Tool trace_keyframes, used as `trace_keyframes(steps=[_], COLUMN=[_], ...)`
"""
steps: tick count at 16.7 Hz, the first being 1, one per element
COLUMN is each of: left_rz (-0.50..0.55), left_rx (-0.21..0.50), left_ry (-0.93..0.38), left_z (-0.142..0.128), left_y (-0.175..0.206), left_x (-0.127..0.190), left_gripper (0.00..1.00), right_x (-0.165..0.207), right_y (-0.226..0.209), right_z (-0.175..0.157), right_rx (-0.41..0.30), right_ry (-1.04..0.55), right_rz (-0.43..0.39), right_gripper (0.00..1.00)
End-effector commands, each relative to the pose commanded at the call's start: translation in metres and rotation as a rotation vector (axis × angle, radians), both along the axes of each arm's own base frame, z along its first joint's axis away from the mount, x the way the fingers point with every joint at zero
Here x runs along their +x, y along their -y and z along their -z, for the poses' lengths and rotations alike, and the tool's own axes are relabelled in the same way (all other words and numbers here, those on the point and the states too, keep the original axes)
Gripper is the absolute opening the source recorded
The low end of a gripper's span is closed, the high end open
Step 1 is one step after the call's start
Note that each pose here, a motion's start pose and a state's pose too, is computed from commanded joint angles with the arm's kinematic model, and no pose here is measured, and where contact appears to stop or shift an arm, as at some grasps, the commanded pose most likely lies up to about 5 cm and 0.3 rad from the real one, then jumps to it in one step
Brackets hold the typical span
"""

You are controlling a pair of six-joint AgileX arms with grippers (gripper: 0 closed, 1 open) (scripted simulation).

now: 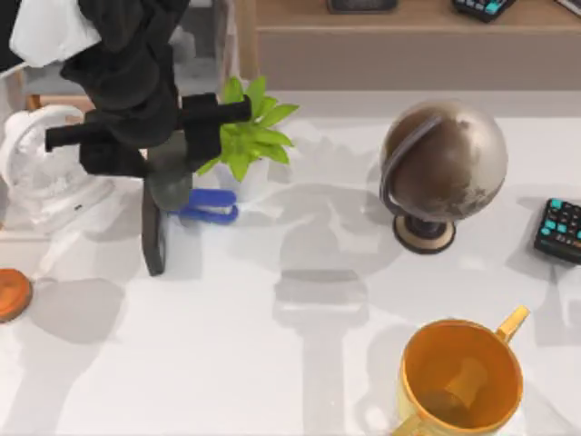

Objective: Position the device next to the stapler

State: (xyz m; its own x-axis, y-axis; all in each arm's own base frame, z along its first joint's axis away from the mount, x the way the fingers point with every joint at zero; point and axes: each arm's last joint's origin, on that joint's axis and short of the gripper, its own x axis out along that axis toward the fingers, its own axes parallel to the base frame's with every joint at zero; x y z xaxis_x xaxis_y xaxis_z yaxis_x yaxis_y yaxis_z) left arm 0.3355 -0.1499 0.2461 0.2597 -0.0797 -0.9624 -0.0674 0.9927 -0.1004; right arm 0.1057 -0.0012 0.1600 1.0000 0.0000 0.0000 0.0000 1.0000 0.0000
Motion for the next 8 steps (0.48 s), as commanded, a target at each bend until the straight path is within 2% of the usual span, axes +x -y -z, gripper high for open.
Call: trace_keyframes(steps=[4, 8], left_rz=[0.056, 0.095], left_rx=[0.036, 0.082], left_ry=[-0.077, -0.132], left_z=[0.043, 0.077], left_y=[0.042, 0.063], left_x=[-0.042, -0.077], left_gripper=[0.0, 0.0], right_x=[0.0, 0.0], right_y=[0.0, 0.0], right_z=[0.0, 0.0], right_rx=[0.0, 0.0], right_ry=[0.0, 0.0], right_rz=[0.0, 0.0], right_gripper=[1.0, 1.0])
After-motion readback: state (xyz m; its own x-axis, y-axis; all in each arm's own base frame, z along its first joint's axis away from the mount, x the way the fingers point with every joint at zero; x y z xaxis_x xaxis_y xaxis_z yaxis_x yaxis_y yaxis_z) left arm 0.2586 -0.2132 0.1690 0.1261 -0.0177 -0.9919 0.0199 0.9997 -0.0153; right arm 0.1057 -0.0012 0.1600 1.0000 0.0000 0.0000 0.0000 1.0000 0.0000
